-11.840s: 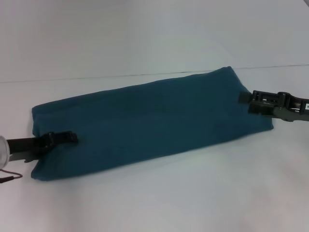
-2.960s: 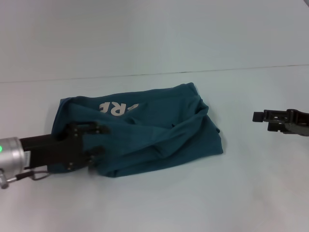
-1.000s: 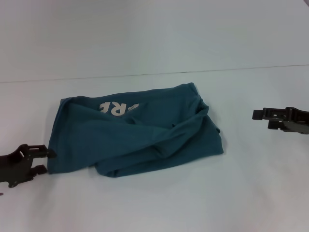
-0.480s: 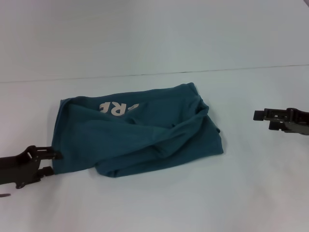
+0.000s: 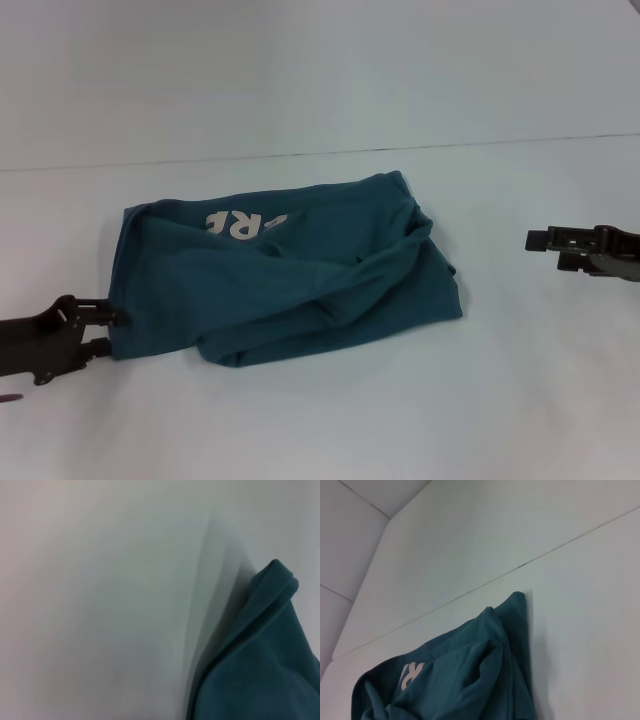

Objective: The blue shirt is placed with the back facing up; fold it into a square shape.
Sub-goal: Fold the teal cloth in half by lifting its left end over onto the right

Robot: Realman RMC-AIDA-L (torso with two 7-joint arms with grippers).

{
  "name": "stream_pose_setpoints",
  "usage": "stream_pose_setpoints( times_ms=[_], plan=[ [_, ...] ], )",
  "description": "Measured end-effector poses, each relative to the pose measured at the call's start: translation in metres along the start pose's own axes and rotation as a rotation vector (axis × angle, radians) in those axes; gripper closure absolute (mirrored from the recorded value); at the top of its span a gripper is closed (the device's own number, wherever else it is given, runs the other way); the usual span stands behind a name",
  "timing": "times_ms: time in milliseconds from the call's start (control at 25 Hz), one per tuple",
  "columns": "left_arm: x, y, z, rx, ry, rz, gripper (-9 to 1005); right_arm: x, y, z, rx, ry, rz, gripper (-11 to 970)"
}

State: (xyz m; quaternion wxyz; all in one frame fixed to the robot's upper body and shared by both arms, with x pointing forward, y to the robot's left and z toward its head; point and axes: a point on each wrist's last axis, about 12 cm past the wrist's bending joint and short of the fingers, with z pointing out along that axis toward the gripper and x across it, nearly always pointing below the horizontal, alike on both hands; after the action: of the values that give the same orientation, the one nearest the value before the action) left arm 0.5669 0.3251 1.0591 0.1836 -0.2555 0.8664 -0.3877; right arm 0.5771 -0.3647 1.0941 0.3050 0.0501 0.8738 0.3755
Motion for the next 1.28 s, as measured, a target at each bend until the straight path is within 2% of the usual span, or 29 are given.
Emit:
stream_pose_setpoints(
  times_ms=[560,1000,1280],
  plan=[
    [0.005,0.0,0.004,0.002,0.028,0.001,622,0.0,0.0,0.0,0.0,0.002,-0.001,77],
    [0.004,-0.011,0.01,-0.002,0.055,0.032,700,0.0,0.001,0.0,-0.005,0.003,0.001,77],
    [0.004,-0.012,0.008,0.006,0.068,0.03,910,0.001,0.0,0.0,-0.006,0.004,0.003,76]
  ],
)
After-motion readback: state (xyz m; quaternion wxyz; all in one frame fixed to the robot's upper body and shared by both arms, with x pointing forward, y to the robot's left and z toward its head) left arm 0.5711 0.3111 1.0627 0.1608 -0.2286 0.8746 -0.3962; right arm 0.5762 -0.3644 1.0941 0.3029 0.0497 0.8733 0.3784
